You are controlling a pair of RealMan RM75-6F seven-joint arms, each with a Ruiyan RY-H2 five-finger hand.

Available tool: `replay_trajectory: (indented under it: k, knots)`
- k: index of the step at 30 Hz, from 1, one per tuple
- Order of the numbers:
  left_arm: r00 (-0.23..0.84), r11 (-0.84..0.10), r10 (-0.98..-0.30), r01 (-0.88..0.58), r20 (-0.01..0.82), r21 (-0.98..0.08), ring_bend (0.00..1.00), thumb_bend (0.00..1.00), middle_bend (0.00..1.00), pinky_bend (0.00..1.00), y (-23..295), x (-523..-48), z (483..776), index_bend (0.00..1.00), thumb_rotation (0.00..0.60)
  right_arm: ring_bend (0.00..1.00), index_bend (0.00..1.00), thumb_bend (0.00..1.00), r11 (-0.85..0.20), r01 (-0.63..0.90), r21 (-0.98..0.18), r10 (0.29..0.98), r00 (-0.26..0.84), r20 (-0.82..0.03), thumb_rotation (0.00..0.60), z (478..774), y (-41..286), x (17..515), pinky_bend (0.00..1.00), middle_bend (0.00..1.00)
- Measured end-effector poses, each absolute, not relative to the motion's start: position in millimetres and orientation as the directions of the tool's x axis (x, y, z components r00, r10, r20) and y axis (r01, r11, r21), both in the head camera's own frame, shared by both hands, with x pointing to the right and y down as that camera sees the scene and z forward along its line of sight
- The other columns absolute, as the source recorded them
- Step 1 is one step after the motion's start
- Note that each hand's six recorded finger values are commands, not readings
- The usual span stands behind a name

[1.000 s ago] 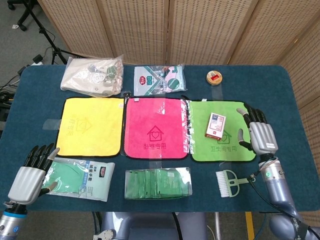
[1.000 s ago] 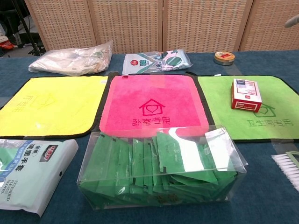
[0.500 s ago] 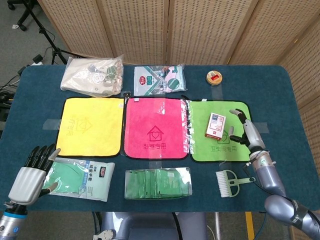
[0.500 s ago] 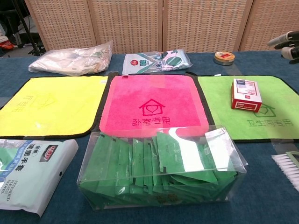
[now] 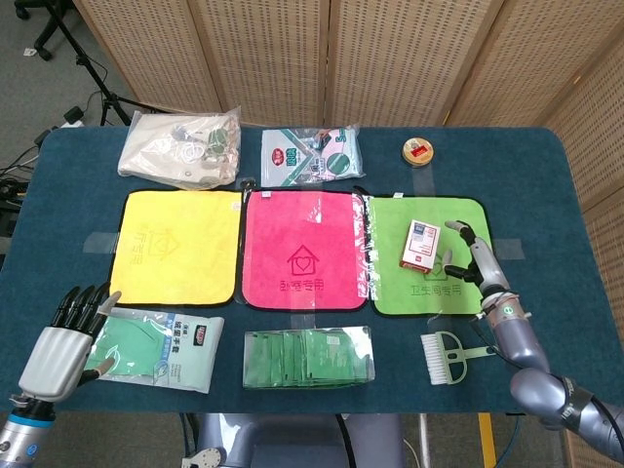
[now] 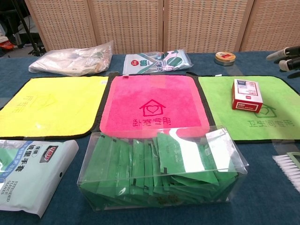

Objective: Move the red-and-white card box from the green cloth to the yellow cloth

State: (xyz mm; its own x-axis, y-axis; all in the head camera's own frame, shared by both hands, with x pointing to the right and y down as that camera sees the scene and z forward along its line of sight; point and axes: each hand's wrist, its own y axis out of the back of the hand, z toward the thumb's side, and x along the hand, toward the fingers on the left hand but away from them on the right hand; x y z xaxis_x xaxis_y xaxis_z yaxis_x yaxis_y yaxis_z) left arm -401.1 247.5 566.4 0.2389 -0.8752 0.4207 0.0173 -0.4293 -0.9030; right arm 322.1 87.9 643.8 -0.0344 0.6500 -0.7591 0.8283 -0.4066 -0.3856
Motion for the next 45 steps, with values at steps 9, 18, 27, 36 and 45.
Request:
replay_trajectory:
  k: [9,18,27,36,45]
  knots:
    - [0.242,-0.43,-0.874,0.023,0.422,-0.903,0.0,0.11,0.0,0.0,248,-400,567,0.0,0.6,0.0,0.13,0.72,-0.421,0.828,-0.369,0.622,-0.033,-0.783,0.6,659,90,329,0.0,0.01]
    - [0.242,-0.427,-0.875,0.023,0.419,-0.904,0.0,0.11,0.0,0.0,249,-400,566,0.0,0.6,0.0,0.13,0.72,-0.467,0.813,-0.346,0.581,-0.012,-0.813,0.6,678,97,329,0.0,0.01]
    - [0.247,-0.428,-0.873,0.023,0.42,-0.904,0.0,0.11,0.0,0.0,249,-399,566,0.0,0.6,0.0,0.13,0.72,-0.499,0.81,-0.308,0.556,0.027,-0.83,0.6,685,101,318,0.0,0.01]
    - [0.255,-0.432,-0.87,0.024,0.423,-0.902,0.0,0.11,0.0,0.0,251,-397,567,0.0,0.6,0.0,0.13,0.73,-0.538,0.799,-0.267,0.537,0.081,-0.84,0.6,690,103,299,0.0,0.01]
    - [0.261,-0.437,-0.865,0.024,0.428,-0.899,0.0,0.11,0.0,0.0,252,-396,568,0.0,0.6,0.0,0.13,0.74,-0.576,0.781,-0.239,0.523,0.128,-0.843,0.6,693,105,282,0.0,0.01]
